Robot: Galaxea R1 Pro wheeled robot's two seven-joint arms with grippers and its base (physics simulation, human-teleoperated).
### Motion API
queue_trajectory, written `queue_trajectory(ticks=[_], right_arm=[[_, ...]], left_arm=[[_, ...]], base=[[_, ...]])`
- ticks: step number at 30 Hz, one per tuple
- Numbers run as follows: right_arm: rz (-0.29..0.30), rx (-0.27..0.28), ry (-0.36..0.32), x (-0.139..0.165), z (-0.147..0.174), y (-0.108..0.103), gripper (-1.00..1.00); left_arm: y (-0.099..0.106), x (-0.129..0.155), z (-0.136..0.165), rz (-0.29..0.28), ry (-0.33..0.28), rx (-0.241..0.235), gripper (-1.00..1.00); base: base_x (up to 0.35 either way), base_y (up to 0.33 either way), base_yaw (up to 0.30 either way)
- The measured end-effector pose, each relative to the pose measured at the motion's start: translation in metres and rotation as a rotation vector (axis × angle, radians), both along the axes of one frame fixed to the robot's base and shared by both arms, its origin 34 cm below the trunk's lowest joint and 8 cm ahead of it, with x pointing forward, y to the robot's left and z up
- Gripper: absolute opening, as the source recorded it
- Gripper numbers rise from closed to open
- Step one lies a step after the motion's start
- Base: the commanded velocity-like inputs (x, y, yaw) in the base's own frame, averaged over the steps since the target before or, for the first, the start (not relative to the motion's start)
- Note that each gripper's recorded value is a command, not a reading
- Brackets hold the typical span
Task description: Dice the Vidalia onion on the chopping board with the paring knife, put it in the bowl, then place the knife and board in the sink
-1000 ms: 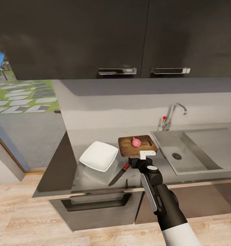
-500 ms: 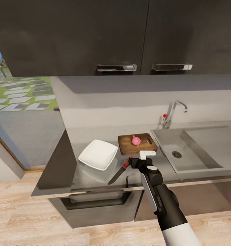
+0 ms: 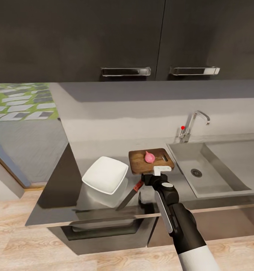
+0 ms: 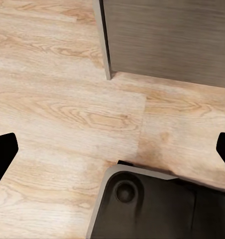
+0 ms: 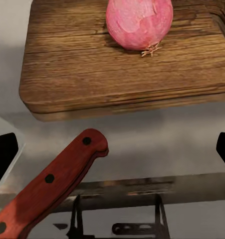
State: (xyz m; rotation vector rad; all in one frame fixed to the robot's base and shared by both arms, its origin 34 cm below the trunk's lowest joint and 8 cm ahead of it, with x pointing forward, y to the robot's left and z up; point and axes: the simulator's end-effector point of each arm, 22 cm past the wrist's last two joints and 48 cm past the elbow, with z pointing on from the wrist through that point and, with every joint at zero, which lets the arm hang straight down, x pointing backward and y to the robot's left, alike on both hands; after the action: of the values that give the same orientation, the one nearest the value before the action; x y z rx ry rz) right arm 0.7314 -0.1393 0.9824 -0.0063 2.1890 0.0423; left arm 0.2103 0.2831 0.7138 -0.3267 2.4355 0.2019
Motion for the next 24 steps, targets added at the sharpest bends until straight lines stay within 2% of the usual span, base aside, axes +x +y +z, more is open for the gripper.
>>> queue_trajectory(ticks=[19, 24], right_arm=[[-0.001, -0.001, 0.027, -0.001, -0.017, 0.0, 1.0], [-0.001, -0.001, 0.034, -0.001, -0.021, 0.0, 1.0]], left_arm=[[0.0, -0.008, -0.003, 0.0, 0.028, 0.0, 1.0], [0.0, -0.01, -0.003, 0.0, 0.034, 0.0, 1.0]], base=[[0.005, -0.001, 0.0], [0.164, 0.0, 0.0]])
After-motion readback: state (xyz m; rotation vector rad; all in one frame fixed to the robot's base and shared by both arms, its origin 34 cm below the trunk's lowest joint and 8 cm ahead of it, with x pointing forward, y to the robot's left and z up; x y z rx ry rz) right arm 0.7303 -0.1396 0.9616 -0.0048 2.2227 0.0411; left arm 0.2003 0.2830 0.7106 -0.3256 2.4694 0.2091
